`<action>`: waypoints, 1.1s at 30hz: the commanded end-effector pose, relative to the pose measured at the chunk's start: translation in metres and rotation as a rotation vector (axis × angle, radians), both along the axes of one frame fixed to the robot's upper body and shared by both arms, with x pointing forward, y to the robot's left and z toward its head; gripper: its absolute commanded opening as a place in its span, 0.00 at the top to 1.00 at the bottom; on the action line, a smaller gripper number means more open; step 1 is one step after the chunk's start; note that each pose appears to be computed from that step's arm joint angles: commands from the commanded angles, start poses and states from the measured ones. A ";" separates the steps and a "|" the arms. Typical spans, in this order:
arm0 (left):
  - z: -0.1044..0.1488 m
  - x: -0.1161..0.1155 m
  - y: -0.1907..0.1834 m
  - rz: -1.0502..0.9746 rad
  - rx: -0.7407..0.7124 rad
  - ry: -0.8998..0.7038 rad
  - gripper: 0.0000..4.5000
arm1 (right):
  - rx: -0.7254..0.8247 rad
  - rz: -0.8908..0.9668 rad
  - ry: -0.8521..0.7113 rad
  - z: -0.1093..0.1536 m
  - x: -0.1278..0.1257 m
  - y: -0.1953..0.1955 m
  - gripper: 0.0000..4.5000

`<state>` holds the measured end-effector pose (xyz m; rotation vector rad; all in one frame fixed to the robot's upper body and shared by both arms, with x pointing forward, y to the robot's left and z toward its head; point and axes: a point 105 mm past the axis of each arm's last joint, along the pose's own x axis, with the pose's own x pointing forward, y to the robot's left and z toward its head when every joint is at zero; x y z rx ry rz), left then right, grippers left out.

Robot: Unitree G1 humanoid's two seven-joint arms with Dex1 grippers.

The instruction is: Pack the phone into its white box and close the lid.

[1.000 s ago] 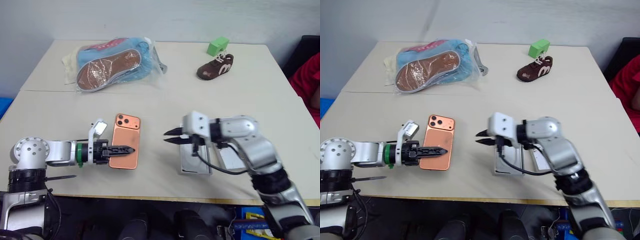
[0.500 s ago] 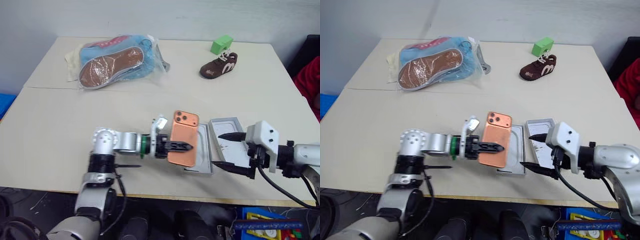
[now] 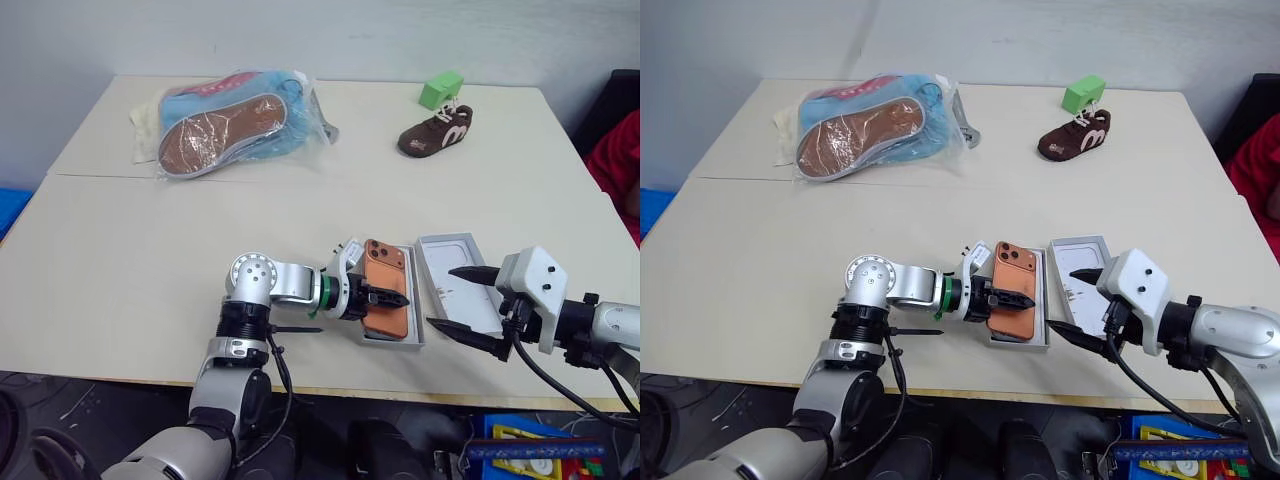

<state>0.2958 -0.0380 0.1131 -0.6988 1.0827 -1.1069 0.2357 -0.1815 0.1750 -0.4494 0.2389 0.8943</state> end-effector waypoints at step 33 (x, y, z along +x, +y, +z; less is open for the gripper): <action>0.031 -0.013 -0.003 -0.311 0.087 -0.422 0.00 | 0.049 -0.023 -0.055 0.008 0.002 0.004 0.00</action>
